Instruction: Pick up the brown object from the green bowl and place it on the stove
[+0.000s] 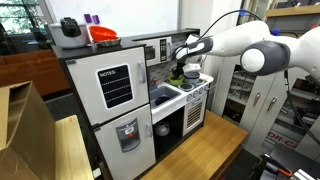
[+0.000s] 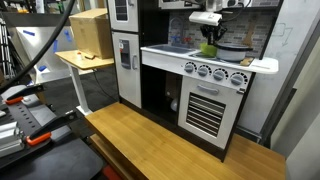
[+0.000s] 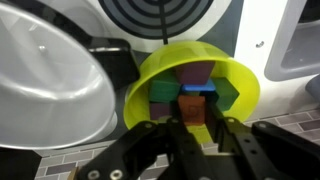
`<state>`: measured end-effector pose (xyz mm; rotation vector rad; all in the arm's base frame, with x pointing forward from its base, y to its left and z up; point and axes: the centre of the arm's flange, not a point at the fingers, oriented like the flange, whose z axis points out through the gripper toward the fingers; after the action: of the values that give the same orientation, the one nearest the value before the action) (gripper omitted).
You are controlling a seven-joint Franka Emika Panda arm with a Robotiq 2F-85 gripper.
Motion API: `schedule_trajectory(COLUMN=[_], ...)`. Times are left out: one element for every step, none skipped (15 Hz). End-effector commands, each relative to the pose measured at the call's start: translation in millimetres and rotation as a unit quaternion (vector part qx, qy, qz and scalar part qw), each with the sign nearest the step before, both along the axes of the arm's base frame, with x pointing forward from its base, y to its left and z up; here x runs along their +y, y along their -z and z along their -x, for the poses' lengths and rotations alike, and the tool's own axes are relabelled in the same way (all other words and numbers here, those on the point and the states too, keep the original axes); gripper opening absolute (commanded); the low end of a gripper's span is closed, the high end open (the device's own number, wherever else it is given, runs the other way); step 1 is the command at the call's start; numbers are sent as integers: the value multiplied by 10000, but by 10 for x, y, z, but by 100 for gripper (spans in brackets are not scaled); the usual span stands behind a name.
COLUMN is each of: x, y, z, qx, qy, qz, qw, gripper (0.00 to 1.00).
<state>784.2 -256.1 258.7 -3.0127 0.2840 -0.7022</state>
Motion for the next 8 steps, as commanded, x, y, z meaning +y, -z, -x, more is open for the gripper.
schedule_trajectory(x=[34, 44, 57, 65, 75, 80, 86, 88], y=[-129, -157, -182, -192, -202, -216, -249, -269], z=[101, 130, 167, 199, 242, 286, 366, 412], qx=[-206, -233, -227, -194, -154, -146, -101, -73], qy=[-33, -27, -11, -15, -4, -36, -94, -157], qz=[114, 138, 159, 169, 188, 178, 148, 138], qw=[9997, 9996, 9996, 9997, 9997, 9997, 9998, 9998], gripper=[7, 7, 7, 7, 7, 7, 7, 7])
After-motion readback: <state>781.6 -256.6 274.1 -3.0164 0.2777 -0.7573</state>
